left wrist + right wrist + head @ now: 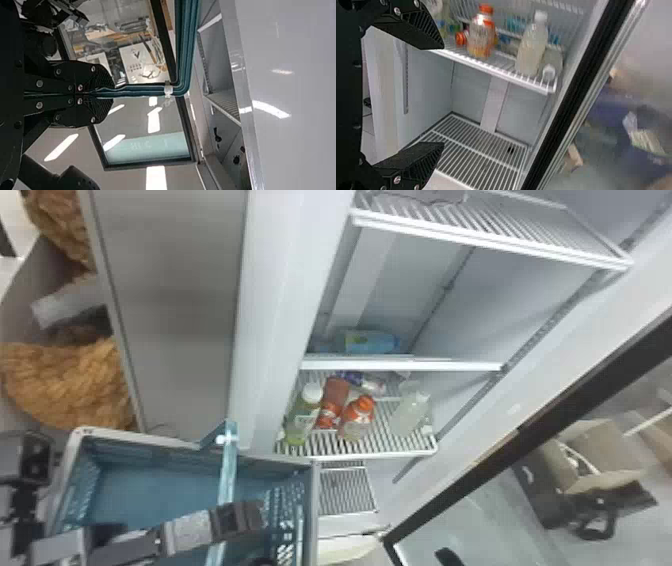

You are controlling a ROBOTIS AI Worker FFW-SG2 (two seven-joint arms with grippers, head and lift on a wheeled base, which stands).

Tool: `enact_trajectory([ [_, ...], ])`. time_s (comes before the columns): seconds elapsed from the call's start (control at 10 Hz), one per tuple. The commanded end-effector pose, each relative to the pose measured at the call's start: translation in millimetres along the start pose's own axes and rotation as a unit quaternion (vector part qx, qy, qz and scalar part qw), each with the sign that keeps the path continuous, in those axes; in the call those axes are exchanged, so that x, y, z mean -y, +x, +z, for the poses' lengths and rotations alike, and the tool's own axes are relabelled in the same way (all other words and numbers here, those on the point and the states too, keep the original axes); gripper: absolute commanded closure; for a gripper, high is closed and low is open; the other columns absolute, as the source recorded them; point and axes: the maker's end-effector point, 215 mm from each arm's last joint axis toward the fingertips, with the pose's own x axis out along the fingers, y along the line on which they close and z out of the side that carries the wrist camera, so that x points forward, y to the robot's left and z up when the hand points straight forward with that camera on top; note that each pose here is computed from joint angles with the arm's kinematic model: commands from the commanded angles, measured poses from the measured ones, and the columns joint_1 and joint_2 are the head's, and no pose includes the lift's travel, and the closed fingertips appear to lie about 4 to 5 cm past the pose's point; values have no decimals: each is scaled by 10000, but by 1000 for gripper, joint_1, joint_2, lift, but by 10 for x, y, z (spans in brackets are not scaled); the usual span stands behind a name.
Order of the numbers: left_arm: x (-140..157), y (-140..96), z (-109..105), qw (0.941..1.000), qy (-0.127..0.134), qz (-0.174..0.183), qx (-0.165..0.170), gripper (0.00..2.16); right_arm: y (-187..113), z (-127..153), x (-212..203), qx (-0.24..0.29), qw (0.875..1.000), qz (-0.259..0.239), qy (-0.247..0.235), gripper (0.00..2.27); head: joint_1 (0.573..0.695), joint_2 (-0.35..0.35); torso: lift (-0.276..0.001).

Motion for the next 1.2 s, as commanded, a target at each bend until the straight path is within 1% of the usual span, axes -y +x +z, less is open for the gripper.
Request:
enact_trajectory([
  [0.0,-75,69,123,9998,132,107,-52,1207,-67,-21,357,328,9985,-173,409,147,695,-350,0],
  [0.1,-126,105,186,9997,159,165,-85,1207,-142,12,449,556,9970,-218,497,148,695,-350,0],
  [0.2,-181,129,176,9995,132,234,-162,1207,-166,-11,498,509,9974,-296,414,150,695,-350,0],
  [0.3,-220,166,149,9995,47,209,-216,1207,-202,-79,625,477,9967,-442,479,150,695,-350,0],
  [0.5,-306,128,135,9996,-95,246,-142,1207,-282,-182,948,477,9940,-868,465,154,695,-350,0],
  [0.7,-391,4,164,9991,-119,410,-4,1207,-302,-190,1074,313,9929,-1137,132,156,695,-350,0],
  [0.8,-417,-41,217,9988,-106,453,146,1207,-221,1,964,367,9934,-1081,-150,156,695,-350,0],
  [0.9,-484,-130,249,9978,-144,582,279,1207,-136,165,811,321,9928,-1008,-557,157,695,-350,0],
  [1.0,-506,-172,210,9974,-226,590,354,1207,-70,228,703,246,9918,-951,-816,157,695,-350,0],
  [1.1,-491,-175,125,9973,-353,510,386,1207,-21,171,640,271,9921,-863,-865,157,695,-350,0],
])
